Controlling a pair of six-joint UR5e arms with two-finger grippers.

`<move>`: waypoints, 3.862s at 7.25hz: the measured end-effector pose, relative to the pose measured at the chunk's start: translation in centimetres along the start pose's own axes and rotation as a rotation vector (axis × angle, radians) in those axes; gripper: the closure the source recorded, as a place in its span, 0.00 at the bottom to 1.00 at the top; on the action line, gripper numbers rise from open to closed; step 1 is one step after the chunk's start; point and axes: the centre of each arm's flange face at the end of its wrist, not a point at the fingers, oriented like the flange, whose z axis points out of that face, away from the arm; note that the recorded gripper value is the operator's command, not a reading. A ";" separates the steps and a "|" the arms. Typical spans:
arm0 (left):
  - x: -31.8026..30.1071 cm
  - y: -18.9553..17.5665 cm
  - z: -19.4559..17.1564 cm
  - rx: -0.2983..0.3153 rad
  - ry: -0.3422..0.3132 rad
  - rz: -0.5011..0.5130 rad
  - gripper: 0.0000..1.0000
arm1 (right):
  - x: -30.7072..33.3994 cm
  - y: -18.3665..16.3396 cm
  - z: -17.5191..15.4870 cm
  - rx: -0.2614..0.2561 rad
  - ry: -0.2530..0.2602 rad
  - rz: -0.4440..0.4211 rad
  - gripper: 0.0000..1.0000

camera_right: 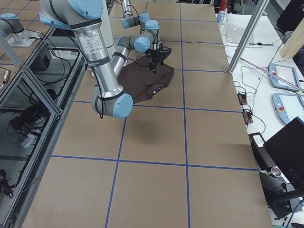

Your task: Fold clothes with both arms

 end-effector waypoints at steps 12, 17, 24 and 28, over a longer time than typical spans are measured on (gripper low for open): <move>0.7 -8.3 -3.1 0.138 -0.049 0.087 1.00 | -0.2 0.2 0.0 0.000 -0.001 0.006 0.00; 10.7 -27.3 -3.1 0.358 0.043 0.101 0.94 | -0.4 0.6 -0.5 -0.002 -0.016 0.001 0.00; 10.9 -32.7 -5.5 0.467 0.199 0.131 0.44 | -2.9 7.0 1.9 -0.026 -0.094 0.007 0.00; 9.0 -26.1 -9.0 0.409 0.283 0.068 0.44 | -3.4 12.9 10.3 0.014 -0.108 0.067 0.04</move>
